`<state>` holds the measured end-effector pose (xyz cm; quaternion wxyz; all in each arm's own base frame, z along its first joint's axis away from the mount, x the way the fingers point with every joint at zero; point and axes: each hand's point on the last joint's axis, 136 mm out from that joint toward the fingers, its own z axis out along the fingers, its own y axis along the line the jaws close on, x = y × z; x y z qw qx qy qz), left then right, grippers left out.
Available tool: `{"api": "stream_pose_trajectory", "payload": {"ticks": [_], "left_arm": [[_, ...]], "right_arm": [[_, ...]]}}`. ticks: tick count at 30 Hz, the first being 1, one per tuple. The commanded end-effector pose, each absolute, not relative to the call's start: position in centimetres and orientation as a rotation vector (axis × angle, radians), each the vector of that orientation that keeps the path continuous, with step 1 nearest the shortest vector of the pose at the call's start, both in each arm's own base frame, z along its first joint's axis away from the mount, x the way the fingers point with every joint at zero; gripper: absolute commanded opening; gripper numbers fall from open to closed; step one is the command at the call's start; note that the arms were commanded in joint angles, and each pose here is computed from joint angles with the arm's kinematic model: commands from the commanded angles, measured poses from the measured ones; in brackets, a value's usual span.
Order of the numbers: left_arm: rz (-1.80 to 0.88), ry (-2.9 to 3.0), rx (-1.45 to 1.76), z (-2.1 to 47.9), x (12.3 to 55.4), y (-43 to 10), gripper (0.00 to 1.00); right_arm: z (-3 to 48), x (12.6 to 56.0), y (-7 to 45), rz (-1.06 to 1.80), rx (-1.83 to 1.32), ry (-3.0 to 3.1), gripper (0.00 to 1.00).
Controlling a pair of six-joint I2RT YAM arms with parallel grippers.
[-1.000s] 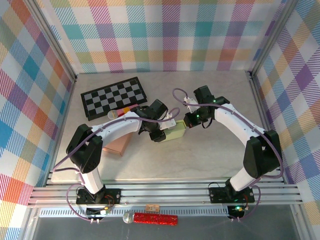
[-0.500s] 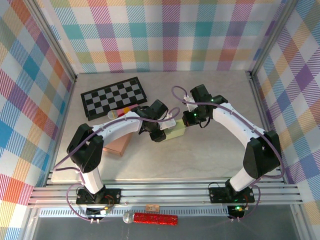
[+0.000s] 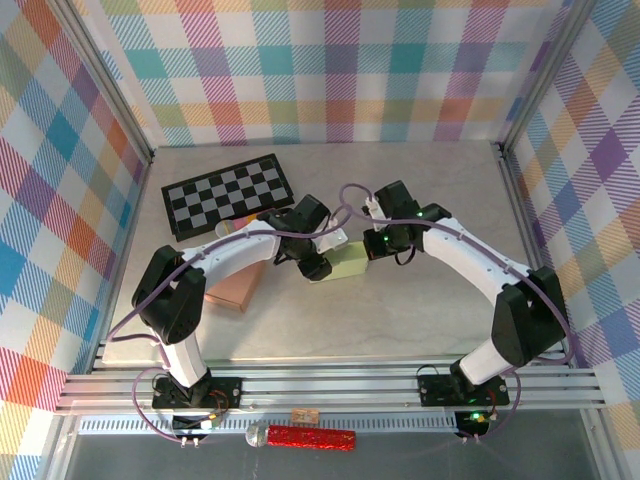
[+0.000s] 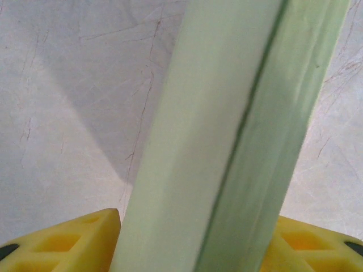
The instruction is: Fold the paper box
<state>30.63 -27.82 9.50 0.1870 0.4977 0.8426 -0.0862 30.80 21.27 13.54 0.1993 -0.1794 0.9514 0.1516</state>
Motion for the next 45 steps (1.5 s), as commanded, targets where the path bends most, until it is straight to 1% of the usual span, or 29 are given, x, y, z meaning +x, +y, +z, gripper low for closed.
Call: {"api": "stream_pose_trajectory", "payload": {"ticks": [1, 6, 13, 20, 22, 23, 24, 27, 31, 32, 34, 36, 38, 41, 42, 44, 45], "left_arm": [[-0.31, 2.34, 1.304, 11.4, 30.9, -28.2, 0.58], [-0.317, 2.336, 1.239, 11.8, 31.0, -28.0, 0.6], [-0.344, 2.283, 1.131, 14.1, 31.3, -28.0, 0.63], [-0.328, 2.315, 1.133, 13.4, 31.3, -27.8, 0.66], [-0.325, 2.312, 1.131, 13.4, 31.3, -27.8, 0.7], [-0.324, 2.306, 1.126, 13.5, 31.4, -27.7, 0.78], [-0.317, 2.301, 1.125, 13.5, 31.4, -27.7, 0.83], [-0.314, 2.266, 1.116, 14.2, 31.5, -27.6, 0.86], [-0.292, 2.243, 1.045, 16.0, 32.3, -27.4, 0.86], [-0.286, 2.229, 1.005, 17.0, 32.6, -27.3, 0.89], [-0.321, 2.189, 0.857, 19.6, 33.5, -27.0, 1.0], [-0.357, 2.165, 0.63, 21.9, 34.8, -25.4, 1.0], [-0.458, 2.163, 0.455, 23.7, 35.5, -23.9, 0.99], [-0.531, 2.256, 0.314, 24.1, 35.3, -22.4, 0.85], [-0.531, 2.309, 0.308, 23.5, 34.7, -22.2, 0.79], [-0.524, 2.439, 0.313, 22.0, 33.1, -21.7, 0.63], [-0.524, 2.492, 0.32, 21.1, 32.2, -21.5, 0.59]], "right_arm": [[13.9, 30.5, 21.5, 0.402, -0.466, 2.636, 0.0], [14.0, 30.4, 21.5, 0.365, -0.442, 2.63, 0.0], [14.4, 30.4, 21.6, 0.345, -0.422, 2.633, 0.0], [14.4, 30.2, 22.0, 0.322, -0.403, 2.637, 0.0], [14.4, 30.2, 22.0, 0.316, -0.399, 2.635, 0.0], [14.5, 30.1, 22.0, 0.316, -0.4, 2.634, 0.0], [14.5, 30.2, 22.0, 0.316, -0.396, 2.633, 0.0], [14.5, 30.1, 22.2, 0.312, -0.396, 2.635, 0.0], [14.2, 30.0, 22.3, 0.31, -0.392, 2.646, 0.0], [14.2, 29.9, 22.3, 0.308, -0.392, 2.647, 0.0], [14.1, 29.9, 22.3, 0.305, -0.389, 2.649, 0.0], [14.1, 29.9, 22.2, 0.298, -0.387, 2.65, 0.0], [14.1, 30.0, 22.2, 0.291, -0.385, 2.65, 0.0], [14.0, 30.0, 22.1, 0.285, -0.38, 2.66, 0.0], [13.9, 30.0, 22.1, 0.281, -0.377, 2.664, 0.0], [13.8, 30.0, 22.1, 0.276, -0.373, 2.669, 0.0], [13.8, 30.1, 22.1, 0.275, -0.37, 2.67, 0.0]]}}
